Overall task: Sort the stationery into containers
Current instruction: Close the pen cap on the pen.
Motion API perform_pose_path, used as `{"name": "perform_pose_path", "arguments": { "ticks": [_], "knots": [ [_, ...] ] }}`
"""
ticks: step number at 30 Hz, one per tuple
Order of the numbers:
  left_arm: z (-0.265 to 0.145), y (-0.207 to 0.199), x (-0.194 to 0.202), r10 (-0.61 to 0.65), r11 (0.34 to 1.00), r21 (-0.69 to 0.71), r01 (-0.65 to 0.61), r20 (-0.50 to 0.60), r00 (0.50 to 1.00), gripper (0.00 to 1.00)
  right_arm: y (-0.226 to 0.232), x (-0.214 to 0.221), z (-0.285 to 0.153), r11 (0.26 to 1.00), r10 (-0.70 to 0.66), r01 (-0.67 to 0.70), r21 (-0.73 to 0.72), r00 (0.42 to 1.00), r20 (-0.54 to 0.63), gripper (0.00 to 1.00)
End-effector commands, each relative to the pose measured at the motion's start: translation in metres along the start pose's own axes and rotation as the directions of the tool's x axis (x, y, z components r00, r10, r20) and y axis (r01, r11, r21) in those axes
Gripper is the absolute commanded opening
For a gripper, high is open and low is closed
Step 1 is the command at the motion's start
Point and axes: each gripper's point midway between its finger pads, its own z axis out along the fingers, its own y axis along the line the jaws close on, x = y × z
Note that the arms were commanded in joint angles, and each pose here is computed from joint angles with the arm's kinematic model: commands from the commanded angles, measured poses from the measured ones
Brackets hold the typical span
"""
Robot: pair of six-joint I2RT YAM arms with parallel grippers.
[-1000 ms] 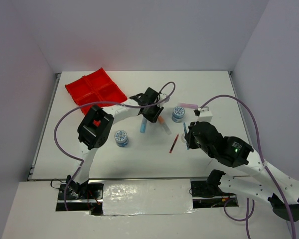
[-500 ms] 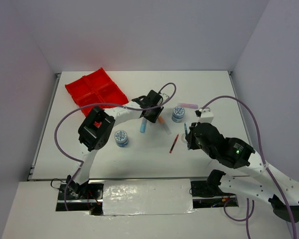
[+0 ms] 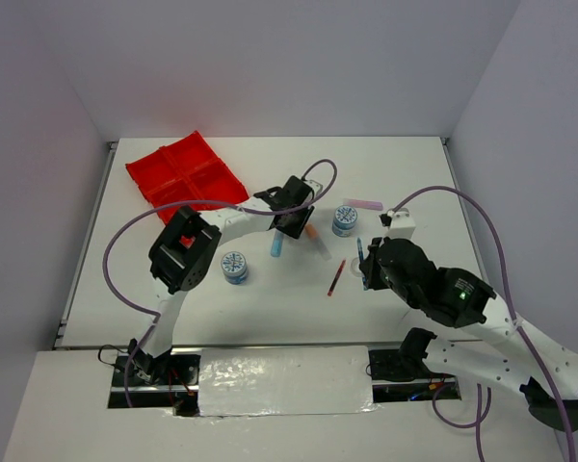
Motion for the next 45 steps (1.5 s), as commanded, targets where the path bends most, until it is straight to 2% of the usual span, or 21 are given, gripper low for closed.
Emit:
{"name": "perform_pose_path", "arguments": {
  "ticks": [1, 8, 15, 19, 21, 22, 23, 31, 36, 40, 45],
  "knots": [
    [0.004, 0.014, 0.085, 0.015, 0.998, -0.061, -0.032, -0.267, 0.964, 0.43, -0.001, -0.005, -0.002, 1.0, 0.013, -0.013, -0.004, 1.0, 0.026, 0.0],
    [0.005, 0.006, 0.101, 0.027, 0.996, -0.073, -0.051, -0.304, 0.952, 0.41, 0.001, -0.003, 0.0, 1.0, 0.007, -0.007, -0.006, 1.0, 0.021, 0.0],
    [0.01, 0.005, 0.12, 0.011, 0.993, -0.109, -0.054, -0.359, 0.933, 0.29, 0.0, -0.003, 0.001, 1.0, 0.007, -0.007, -0.006, 1.0, 0.021, 0.0],
    [0.014, 0.007, 0.131, 0.008, 0.99, -0.126, -0.061, -0.387, 0.922, 0.11, 0.0, -0.002, 0.002, 1.0, 0.006, -0.006, -0.004, 1.0, 0.021, 0.0],
    [0.013, 0.007, 0.134, 0.001, 0.99, -0.132, -0.057, -0.39, 0.921, 0.06, -0.001, -0.001, 0.003, 1.0, 0.005, -0.005, 0.001, 1.0, 0.021, 0.0],
    [0.013, 0.007, 0.134, -0.001, 0.99, -0.13, -0.054, -0.39, 0.921, 0.0, -0.001, -0.002, 0.003, 1.0, 0.005, -0.005, 0.001, 1.0, 0.023, 0.0],
    [0.012, 0.006, 0.132, -0.003, 0.99, -0.128, -0.05, -0.384, 0.923, 0.0, -0.001, -0.001, 0.004, 1.0, 0.004, -0.004, 0.004, 1.0, 0.024, 0.0],
    [-0.005, 0.002, 0.095, -0.047, 0.991, -0.137, 0.011, -0.266, 0.963, 0.0, -0.001, -0.001, 0.006, 1.0, 0.009, -0.009, 0.004, 1.0, 0.03, 0.0],
    [-0.02, -0.002, 0.067, -0.117, 0.986, -0.137, 0.094, -0.171, 0.978, 0.0, -0.002, 0.002, 0.01, 1.0, 0.008, -0.008, 0.006, 0.999, 0.034, 0.0],
    [-0.041, -0.011, 0.034, -0.176, 0.981, -0.092, 0.171, -0.059, 0.983, 0.0, 0.005, 0.004, 0.021, 1.0, 0.012, -0.011, -0.024, 0.999, 0.047, 0.0],
    [-0.092, -0.008, -0.015, -0.24, 0.967, -0.061, 0.249, 0.121, 0.963, 0.0, 0.023, 0.009, 0.031, 0.992, 0.051, -0.045, -0.121, 0.998, 0.049, 0.0]
  ]
}}
